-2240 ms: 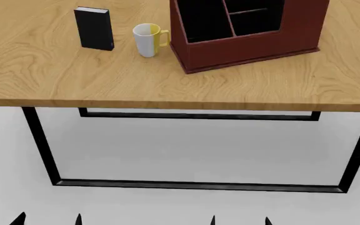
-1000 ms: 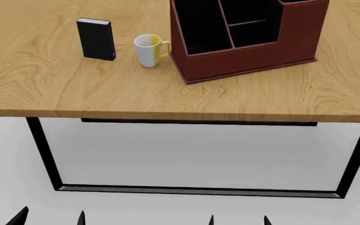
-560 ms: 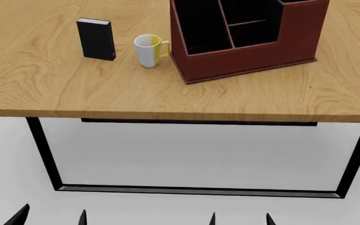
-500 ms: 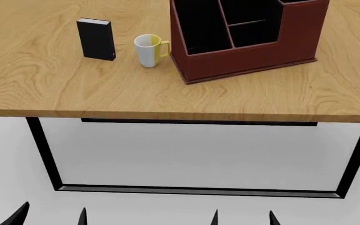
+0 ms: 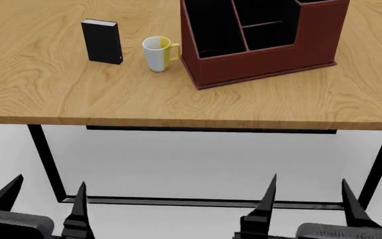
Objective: Pick up the book and place it in the back compartment of the caddy.
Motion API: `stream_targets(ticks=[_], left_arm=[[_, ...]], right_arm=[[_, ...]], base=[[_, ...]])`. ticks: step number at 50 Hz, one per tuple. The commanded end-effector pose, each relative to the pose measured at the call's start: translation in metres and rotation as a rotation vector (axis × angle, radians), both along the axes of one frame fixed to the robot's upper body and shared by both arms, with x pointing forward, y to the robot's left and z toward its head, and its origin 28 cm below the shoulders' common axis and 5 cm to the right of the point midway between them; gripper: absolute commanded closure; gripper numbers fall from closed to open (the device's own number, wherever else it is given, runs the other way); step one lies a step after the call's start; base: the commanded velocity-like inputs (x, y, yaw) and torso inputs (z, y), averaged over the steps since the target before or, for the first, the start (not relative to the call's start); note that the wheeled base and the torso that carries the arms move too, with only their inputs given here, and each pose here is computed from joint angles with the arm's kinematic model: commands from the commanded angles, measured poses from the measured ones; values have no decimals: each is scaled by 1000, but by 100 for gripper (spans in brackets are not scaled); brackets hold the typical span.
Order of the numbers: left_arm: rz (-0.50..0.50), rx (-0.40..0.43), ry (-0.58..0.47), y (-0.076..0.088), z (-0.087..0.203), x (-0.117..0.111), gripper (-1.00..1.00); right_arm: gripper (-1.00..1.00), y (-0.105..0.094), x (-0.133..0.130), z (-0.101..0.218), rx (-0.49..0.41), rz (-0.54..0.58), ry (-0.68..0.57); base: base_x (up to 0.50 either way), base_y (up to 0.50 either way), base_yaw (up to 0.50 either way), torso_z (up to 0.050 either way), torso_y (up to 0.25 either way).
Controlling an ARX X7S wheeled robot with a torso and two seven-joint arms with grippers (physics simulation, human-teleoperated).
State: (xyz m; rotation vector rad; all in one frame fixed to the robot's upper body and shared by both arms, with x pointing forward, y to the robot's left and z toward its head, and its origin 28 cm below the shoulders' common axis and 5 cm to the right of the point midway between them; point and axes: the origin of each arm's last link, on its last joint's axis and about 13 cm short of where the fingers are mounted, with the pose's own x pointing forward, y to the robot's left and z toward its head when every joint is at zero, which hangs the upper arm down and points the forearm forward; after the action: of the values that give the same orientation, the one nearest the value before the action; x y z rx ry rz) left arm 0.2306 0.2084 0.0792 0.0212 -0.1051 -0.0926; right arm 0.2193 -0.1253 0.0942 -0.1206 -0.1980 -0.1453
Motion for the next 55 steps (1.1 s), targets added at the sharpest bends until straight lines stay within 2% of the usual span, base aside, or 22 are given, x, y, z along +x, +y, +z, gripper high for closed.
stream_targets(ticks=[1,17,35,44,55], left_arm=[[1,7,-7,4,22,6,-100],[28,25,-24,11,41,18,-100],[37,29,-39,15,55,27,-100],[41,39,-69,16,70,32,-100],[39,44,-78,16,73,34,-100]], right_arm=[[-100,-12,-4,40,-48,-67,-95],[-100,-27,-17,107,-69,-147,-266],[-100,-38,-36,157,-106,-196,-388],[-100,-38,-42,175,-129,-193,-418],[-100,-37,-45,178,-126,-188,-443]], base=[[0,0,0,0,0],[0,0,0,0,0],[0,0,0,0,0],[0,0,0,0,0],[0,0,0,0,0]])
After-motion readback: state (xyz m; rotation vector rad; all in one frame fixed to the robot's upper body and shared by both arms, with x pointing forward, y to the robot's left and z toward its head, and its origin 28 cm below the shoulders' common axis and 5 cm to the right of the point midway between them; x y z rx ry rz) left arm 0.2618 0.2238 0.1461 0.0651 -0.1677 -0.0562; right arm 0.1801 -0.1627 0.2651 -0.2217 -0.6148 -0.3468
